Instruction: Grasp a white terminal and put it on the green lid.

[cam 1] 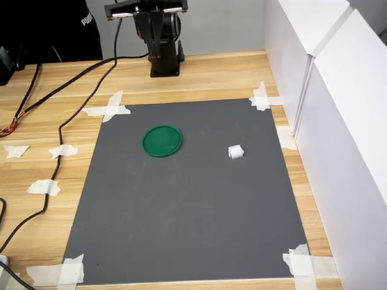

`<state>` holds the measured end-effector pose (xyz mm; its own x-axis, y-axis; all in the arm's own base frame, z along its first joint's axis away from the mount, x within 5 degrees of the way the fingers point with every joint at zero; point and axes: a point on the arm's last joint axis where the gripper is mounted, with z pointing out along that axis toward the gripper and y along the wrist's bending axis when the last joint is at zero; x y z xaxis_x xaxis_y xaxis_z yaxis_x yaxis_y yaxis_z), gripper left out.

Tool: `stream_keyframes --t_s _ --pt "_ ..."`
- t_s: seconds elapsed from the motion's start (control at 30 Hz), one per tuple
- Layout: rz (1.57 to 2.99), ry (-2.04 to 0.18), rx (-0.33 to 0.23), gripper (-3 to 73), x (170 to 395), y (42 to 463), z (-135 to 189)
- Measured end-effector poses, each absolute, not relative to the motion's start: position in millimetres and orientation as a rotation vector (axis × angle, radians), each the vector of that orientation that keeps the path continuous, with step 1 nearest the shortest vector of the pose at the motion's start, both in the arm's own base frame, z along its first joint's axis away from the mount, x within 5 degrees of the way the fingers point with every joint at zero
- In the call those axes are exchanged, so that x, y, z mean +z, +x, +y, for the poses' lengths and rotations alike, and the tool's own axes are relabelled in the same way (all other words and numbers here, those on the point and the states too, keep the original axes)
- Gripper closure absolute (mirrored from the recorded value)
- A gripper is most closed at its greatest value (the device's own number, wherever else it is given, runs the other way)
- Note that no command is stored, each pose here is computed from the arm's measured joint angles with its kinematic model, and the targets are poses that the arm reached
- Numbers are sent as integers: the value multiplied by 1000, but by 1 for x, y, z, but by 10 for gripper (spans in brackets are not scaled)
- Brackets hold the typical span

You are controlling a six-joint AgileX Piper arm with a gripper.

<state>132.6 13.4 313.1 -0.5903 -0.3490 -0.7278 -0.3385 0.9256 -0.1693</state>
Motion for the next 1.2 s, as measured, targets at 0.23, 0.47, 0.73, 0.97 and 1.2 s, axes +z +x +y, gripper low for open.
stream_keyframes --t_s 0.23,0.47,0.73,0.97,1.2 --pt "2337 -878 60 711 326 167 23" --pt "2335 -1031 71 711 337 190 28" --pt "2212 -1384 9 621 346 199 69" --pt "2176 -1572 14 308 337 210 98" --pt "2137 -1657 -8 11 326 220 117"
